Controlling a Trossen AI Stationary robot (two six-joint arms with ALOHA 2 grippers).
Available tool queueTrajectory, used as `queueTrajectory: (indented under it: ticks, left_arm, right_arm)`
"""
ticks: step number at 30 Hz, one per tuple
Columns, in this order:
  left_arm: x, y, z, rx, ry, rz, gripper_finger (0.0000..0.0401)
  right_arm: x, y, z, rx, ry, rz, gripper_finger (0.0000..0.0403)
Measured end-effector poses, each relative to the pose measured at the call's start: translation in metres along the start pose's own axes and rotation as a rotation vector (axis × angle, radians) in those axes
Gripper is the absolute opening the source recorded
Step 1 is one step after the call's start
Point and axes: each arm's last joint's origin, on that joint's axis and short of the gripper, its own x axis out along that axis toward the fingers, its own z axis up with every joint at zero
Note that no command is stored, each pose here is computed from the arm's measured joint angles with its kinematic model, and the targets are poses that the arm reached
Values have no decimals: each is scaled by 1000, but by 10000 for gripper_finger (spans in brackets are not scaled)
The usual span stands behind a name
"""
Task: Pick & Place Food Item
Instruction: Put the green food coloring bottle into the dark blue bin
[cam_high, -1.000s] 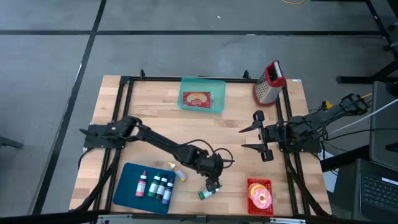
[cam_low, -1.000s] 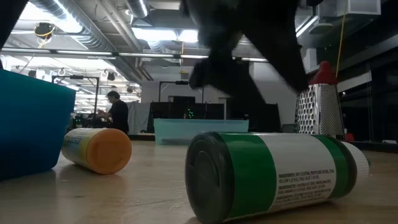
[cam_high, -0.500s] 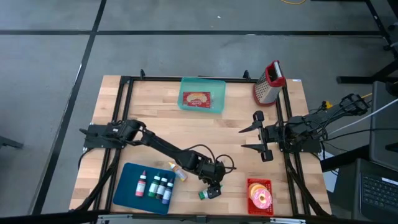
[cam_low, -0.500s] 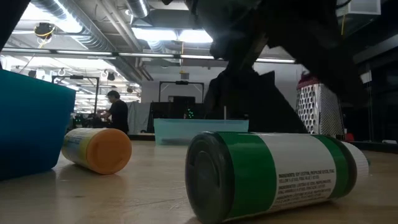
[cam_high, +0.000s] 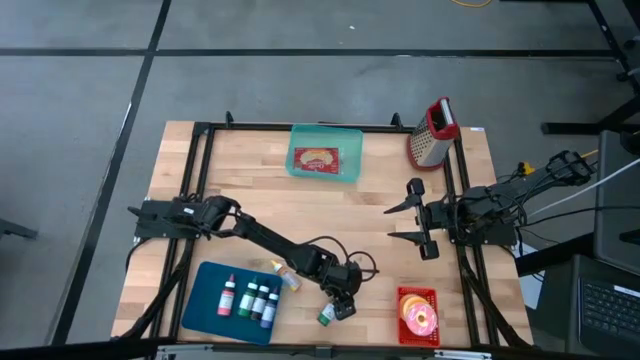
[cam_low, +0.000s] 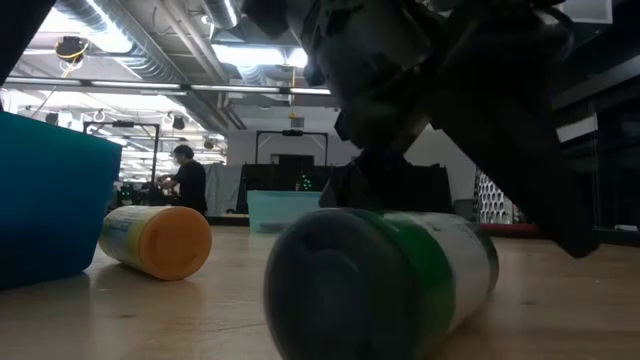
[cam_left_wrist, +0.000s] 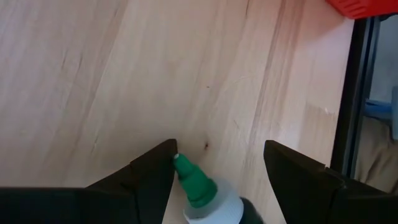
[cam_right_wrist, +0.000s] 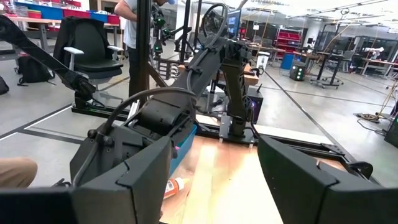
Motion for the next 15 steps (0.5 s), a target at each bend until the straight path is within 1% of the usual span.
queueTrajectory:
  ticks: [4,10,15]
  left_arm:
    - [1,-1,-4,-27,21,8,240]
    - [-3,0,-13,-62,35,112,239]
    - [-3,0,-14,-124,32,125,239]
  right_arm:
    - [0,0,0,0,1,0,245]
    - [0,0,-2,11,16,2,245]
    - [0,0,-2,14,17,2,245]
